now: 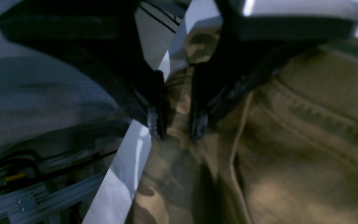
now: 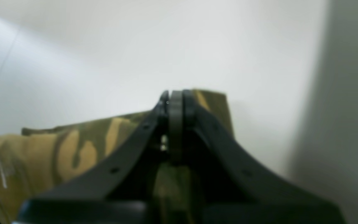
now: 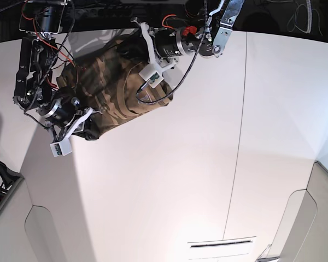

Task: Fold the T-shirt properly
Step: 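Fold the bundle over again with the right gripper and lower it, then press and square the folded shirt with both grippers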

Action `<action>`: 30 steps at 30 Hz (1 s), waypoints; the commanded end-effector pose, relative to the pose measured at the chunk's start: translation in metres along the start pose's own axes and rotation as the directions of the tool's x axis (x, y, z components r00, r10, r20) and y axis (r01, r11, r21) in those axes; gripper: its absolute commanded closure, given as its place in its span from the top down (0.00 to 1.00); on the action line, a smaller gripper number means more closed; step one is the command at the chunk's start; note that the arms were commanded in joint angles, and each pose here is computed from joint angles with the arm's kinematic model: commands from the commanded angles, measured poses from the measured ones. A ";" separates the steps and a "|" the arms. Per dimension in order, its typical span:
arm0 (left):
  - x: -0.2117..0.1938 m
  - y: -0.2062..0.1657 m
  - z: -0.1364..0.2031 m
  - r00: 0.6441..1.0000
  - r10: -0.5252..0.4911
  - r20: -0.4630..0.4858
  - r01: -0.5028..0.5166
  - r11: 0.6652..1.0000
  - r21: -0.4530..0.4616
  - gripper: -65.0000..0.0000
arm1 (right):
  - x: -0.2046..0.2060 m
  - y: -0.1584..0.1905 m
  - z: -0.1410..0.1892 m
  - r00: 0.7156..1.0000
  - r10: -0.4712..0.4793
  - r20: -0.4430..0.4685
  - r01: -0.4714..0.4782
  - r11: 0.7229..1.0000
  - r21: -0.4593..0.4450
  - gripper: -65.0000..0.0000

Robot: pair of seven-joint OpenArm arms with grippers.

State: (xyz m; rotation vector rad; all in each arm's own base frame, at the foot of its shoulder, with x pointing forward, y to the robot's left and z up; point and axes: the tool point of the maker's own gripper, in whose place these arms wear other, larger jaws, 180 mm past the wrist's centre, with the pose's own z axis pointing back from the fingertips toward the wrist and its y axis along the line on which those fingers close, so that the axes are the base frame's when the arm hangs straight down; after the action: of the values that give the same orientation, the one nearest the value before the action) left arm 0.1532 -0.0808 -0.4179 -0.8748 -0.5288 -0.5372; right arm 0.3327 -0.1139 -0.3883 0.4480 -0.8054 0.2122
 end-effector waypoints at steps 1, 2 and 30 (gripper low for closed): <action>0.001 0.002 0.000 1.000 -0.025 -0.012 0.025 1.000 0.015 0.22 | 0.013 -0.001 0.001 0.999 0.005 0.043 -0.006 1.000 0.006 0.00; 0.001 0.005 0.000 0.999 -0.038 -0.021 0.038 0.999 0.026 0.22 | 0.009 -0.001 0.000 0.999 -0.002 0.034 0.002 1.000 0.007 0.00; 0.108 0.149 0.077 0.982 -0.124 0.142 0.036 0.862 0.505 0.22 | -0.037 -0.001 0.030 0.976 -0.204 -0.077 0.213 0.970 0.122 0.00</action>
State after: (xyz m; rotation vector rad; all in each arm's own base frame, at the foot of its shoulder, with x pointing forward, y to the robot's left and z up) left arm 0.3040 0.0403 -0.4033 -0.3876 -0.7826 -0.3741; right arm 0.2805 -0.1280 -0.4084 0.6325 -0.6352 0.0721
